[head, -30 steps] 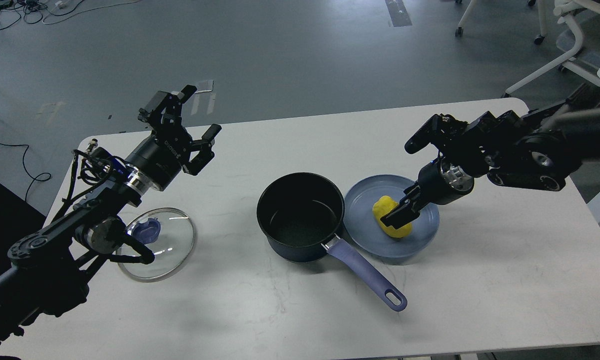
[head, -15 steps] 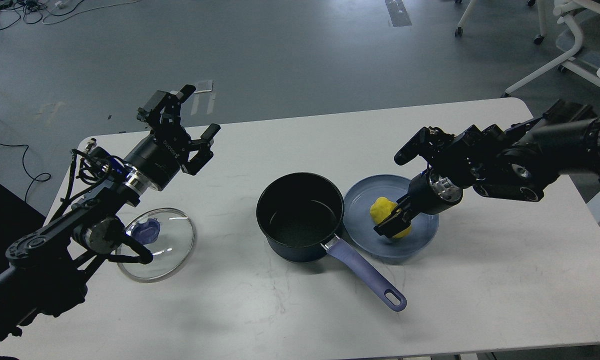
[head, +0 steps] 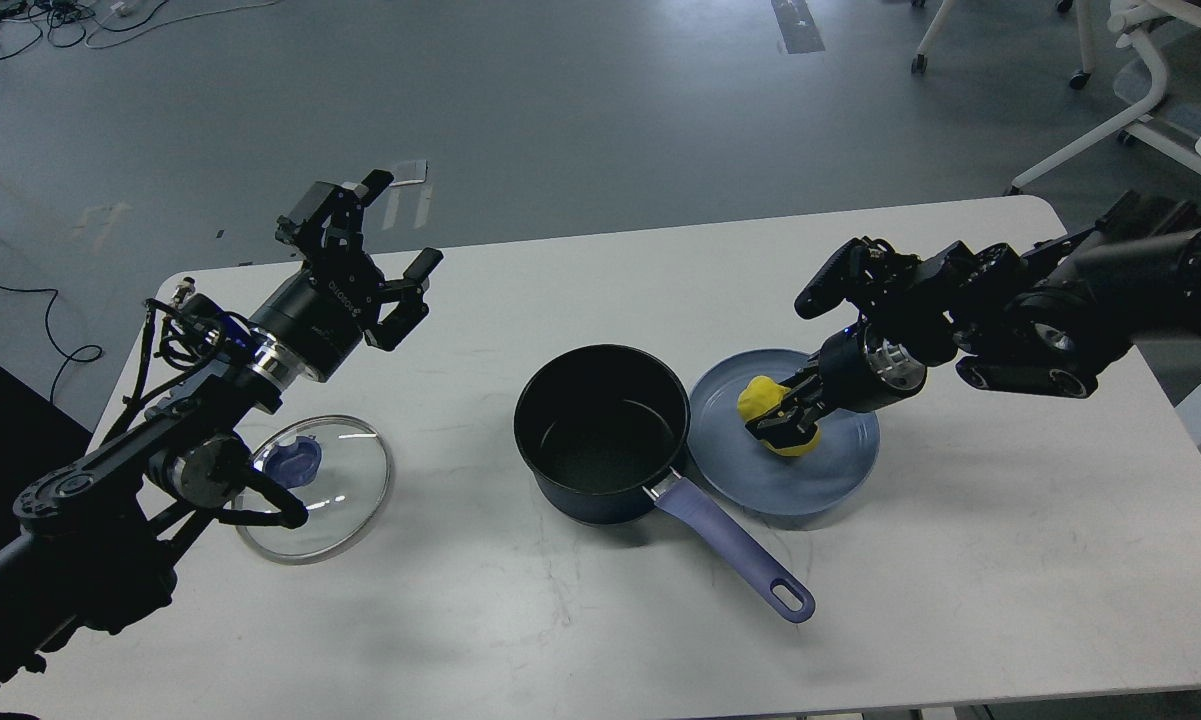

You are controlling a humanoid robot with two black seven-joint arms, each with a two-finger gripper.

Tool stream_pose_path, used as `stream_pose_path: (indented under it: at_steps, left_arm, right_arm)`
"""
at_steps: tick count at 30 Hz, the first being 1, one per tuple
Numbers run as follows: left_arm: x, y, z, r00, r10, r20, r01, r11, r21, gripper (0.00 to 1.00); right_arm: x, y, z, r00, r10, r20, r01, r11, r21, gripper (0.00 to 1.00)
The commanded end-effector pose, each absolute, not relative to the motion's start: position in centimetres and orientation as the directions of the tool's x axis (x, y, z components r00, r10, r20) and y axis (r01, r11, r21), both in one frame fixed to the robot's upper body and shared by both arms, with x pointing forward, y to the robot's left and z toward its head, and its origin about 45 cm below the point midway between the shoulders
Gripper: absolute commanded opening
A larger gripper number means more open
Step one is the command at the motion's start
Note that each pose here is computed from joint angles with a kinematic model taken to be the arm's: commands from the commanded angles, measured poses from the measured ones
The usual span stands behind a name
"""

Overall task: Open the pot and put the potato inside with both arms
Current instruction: 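Lift the potato and carry it over the open pot, right gripper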

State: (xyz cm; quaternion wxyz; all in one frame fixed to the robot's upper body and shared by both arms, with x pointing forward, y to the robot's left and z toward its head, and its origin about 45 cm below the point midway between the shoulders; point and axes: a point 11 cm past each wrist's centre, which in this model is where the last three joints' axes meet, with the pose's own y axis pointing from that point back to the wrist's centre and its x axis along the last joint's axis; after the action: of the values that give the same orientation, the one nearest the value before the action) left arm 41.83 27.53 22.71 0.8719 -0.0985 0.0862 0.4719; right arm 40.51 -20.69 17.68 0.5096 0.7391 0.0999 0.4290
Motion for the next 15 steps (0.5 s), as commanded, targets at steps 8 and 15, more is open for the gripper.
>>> stream_pose_path:
  at_steps: [8, 15]
  left_arm:
    - [41.8, 27.1, 23.3, 0.555, 0.794, -0.247, -0.83, 0.547, -0.107, 0.98]
    - [41.8, 27.1, 23.4, 0.554, 0.795, -0.247, -0.831, 0.545, -0.109, 0.98]
  right_arm:
    - [43.3, -15.5, 27.0, 0.613, 0.328, 0.719, -0.411, -0.645, 0.644, 0.23]
    - [40.9, -9.9, 25.4, 0.693, 0.228, 0.684, -0.338, -0.735, 0.587, 0.24]
